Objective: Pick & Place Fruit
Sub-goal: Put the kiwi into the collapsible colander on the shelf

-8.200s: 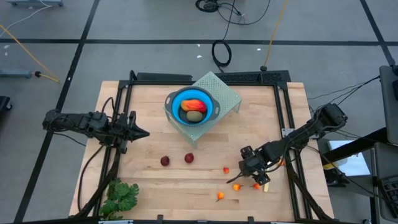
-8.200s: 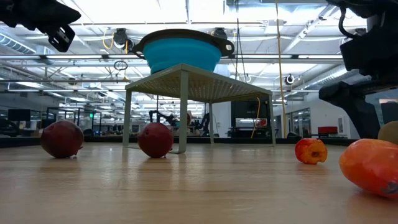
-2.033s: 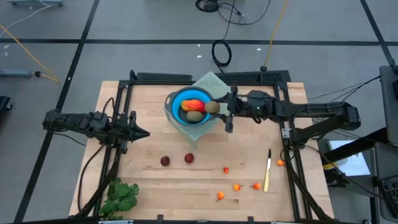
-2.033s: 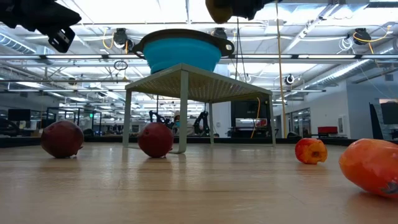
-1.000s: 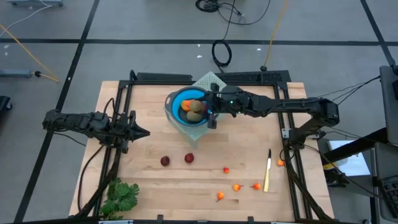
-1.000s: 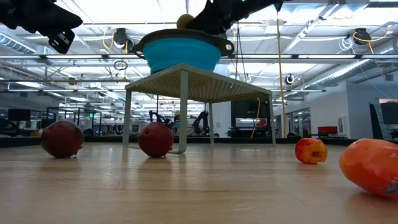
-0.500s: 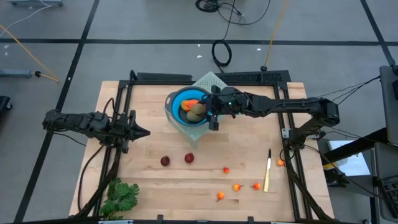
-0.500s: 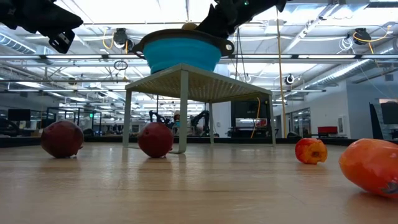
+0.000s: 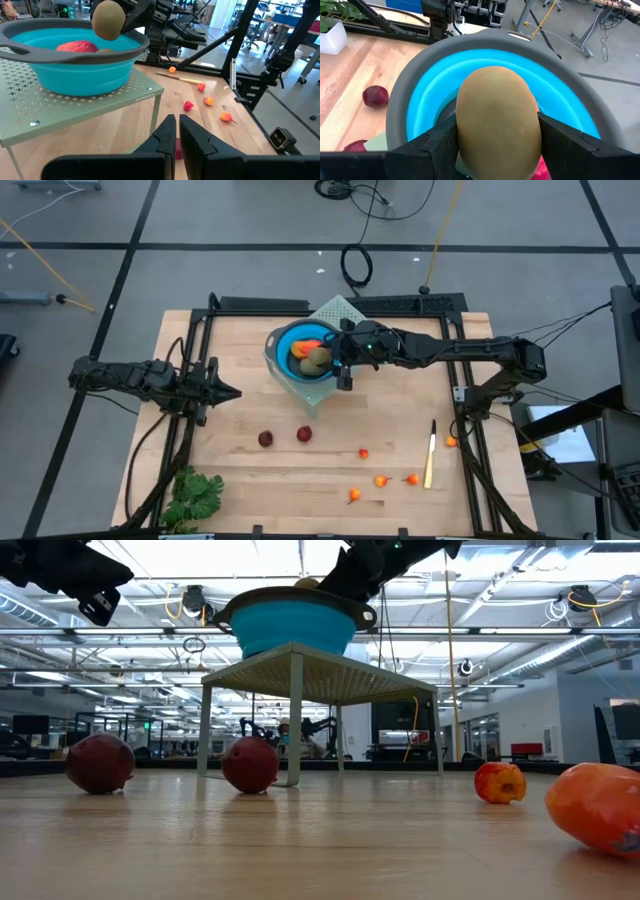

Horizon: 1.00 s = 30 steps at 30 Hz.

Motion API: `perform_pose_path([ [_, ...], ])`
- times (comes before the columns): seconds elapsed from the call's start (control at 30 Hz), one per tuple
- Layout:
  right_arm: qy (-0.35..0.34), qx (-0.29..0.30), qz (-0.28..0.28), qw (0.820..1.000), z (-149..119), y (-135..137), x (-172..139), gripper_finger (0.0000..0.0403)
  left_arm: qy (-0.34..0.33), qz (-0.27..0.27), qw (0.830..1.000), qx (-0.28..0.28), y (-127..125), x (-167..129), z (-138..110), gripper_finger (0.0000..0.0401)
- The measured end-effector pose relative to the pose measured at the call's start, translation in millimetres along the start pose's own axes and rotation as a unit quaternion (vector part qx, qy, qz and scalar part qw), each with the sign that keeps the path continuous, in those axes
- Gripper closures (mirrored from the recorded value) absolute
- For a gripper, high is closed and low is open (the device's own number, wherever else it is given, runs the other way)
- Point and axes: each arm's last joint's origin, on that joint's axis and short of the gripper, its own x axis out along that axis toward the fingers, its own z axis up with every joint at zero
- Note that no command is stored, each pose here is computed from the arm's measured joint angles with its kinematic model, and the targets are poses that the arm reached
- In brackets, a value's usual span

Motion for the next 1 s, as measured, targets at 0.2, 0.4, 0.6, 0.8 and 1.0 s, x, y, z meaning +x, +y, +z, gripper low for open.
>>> perform_pose_path([
  [0.2, 0.000, 0.026, 0.000, 1.000, -0.1, 0.0, 0.0, 0.0164, 0.000, 0.000, 1.000, 0.000, 0.0, 0.0, 0.0, 0.0380],
  [0.4, 0.001, 0.026, 0.001, 1.000, -0.1, 0.2, 0.0, 0.0157, 0.000, 0.000, 1.000, 0.000, 0.0, 0.0, 0.0, 0.0380],
  [0.6, -0.001, 0.025, 0.012, 1.000, -0.1, 0.9, 0.0, 0.0153, 0.000, 0.000, 1.000, 0.000, 0.0, 0.0, 0.0, 0.0380],
  [0.8, 0.001, 0.026, 0.014, 1.000, -0.4, 1.2, 0.0, 0.0146, 0.000, 0.000, 1.000, 0.000, 0.0, 0.0, 0.0, 0.0380],
  [1.0, 0.001, 0.026, 0.014, 1.000, -0.5, 1.2, 0.0, 0.0120, 0.000, 0.000, 1.000, 0.000, 0.0, 0.0, 0.0, 0.0380],
])
